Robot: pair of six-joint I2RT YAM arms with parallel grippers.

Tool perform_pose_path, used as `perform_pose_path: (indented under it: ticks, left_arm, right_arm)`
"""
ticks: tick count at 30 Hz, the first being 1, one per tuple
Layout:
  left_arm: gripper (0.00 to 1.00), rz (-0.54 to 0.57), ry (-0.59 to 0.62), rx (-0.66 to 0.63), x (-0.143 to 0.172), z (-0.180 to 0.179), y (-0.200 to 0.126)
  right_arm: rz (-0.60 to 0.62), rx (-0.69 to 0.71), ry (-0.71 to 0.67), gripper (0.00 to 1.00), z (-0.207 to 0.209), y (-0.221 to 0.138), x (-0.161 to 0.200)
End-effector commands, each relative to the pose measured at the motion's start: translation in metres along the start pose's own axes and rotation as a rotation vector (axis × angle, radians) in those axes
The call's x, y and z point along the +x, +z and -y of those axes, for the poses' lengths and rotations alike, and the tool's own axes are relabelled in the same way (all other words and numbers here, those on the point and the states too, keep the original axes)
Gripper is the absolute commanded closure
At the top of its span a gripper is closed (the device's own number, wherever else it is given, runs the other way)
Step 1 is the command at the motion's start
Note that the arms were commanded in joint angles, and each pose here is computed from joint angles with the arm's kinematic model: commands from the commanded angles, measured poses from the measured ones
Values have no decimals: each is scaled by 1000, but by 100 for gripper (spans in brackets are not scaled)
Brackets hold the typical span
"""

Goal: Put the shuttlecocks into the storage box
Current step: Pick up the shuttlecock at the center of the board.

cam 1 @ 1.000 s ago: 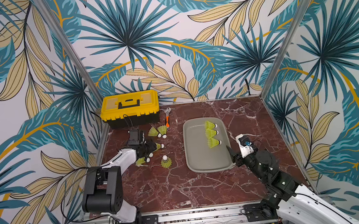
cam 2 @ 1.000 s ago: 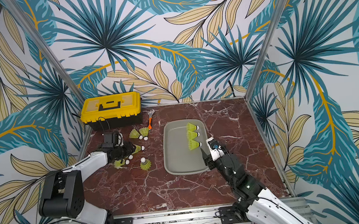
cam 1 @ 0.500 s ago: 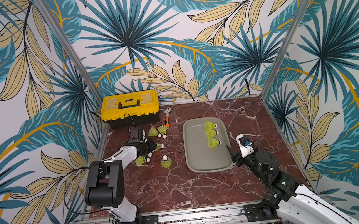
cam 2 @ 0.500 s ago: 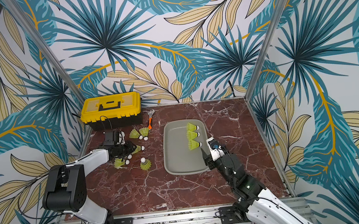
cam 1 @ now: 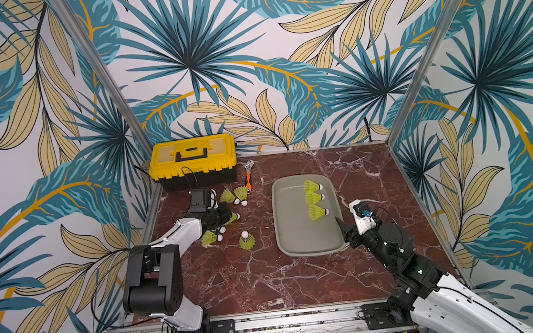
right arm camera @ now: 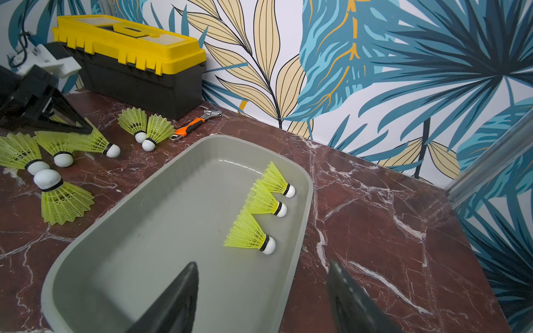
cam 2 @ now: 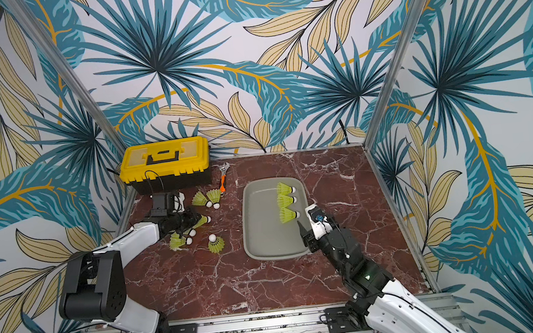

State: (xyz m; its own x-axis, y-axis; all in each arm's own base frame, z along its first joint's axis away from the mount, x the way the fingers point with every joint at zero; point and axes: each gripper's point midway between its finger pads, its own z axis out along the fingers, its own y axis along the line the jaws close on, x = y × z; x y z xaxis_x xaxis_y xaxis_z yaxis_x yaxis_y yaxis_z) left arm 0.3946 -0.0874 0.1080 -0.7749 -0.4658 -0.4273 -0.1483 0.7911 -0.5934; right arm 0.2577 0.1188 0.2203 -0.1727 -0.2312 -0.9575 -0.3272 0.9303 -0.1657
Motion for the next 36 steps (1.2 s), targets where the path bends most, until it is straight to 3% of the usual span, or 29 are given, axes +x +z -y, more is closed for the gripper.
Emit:
perform_pose_path:
  ticks: [1, 17, 36]
  left_arm:
    - [100, 40, -6, 121, -6, 28, -24]
    - [100, -117, 129, 457, 49, 163, -90]
    - [100, -225, 145, 593, 80, 204, -100]
  right_arm:
    - [22, -55, -12, 30, -11, 3, -7]
    - [-26, -370, -132, 31, -82, 56, -20]
    - [-58, -717, -217, 35, -151, 88, -22]
